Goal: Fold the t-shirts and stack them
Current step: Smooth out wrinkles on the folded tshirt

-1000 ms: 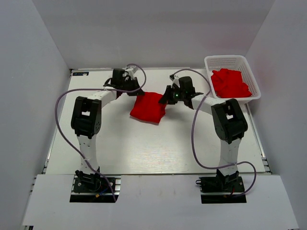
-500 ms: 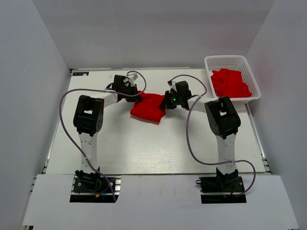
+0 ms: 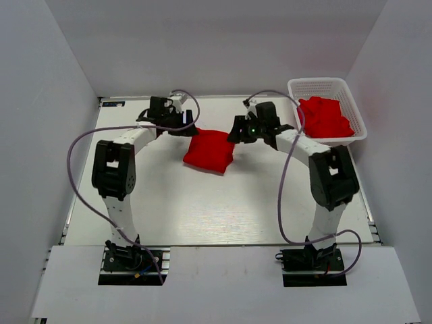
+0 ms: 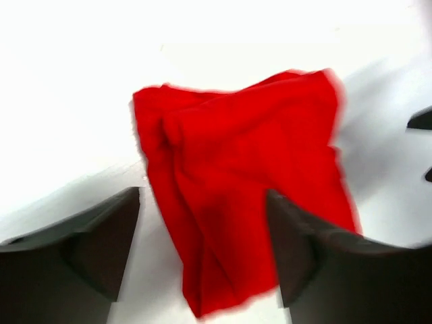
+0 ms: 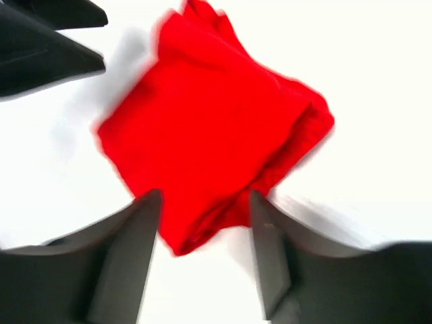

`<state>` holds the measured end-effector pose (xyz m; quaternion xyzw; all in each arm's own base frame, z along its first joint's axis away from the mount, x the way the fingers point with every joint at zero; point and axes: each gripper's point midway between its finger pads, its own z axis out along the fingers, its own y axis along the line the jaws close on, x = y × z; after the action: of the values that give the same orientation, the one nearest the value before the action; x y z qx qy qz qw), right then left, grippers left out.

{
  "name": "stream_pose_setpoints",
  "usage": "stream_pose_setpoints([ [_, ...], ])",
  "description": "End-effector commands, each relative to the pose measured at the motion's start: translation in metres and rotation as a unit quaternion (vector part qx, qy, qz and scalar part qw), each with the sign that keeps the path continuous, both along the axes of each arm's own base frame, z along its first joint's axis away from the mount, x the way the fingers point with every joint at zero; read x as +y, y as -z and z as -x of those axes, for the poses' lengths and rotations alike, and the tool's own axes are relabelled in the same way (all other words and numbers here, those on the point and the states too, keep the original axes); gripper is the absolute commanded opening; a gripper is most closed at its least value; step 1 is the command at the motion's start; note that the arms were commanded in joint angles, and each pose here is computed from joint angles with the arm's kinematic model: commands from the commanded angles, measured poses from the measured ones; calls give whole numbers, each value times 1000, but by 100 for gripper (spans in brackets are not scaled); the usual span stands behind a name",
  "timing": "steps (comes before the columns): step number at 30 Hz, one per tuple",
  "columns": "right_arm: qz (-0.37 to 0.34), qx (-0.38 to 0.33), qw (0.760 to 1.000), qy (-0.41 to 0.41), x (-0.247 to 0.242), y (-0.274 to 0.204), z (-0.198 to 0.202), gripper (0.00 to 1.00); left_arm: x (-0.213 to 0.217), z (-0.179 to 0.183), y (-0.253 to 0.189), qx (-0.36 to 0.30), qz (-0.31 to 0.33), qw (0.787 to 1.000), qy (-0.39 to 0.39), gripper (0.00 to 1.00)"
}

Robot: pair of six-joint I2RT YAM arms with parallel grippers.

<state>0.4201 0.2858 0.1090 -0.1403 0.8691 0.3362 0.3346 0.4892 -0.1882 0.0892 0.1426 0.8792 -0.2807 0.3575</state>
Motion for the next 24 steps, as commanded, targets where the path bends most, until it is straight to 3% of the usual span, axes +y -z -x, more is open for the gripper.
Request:
stream_pose_setpoints([
  [1,5,-56,998,2,-11,-60,0,63,2,15,-84,-76,13,997,22,88],
  [2,8,-55,998,0,-15,-67,6,69,1,20,-85,-75,17,997,27,100],
  [9,19,-24,1000,-4,-29,-54,41,83,2,47,-44,-28,11,998,46,100],
  [24,29,-34,999,28,-58,-59,81,89,5,34,17,44,21,999,0,100],
])
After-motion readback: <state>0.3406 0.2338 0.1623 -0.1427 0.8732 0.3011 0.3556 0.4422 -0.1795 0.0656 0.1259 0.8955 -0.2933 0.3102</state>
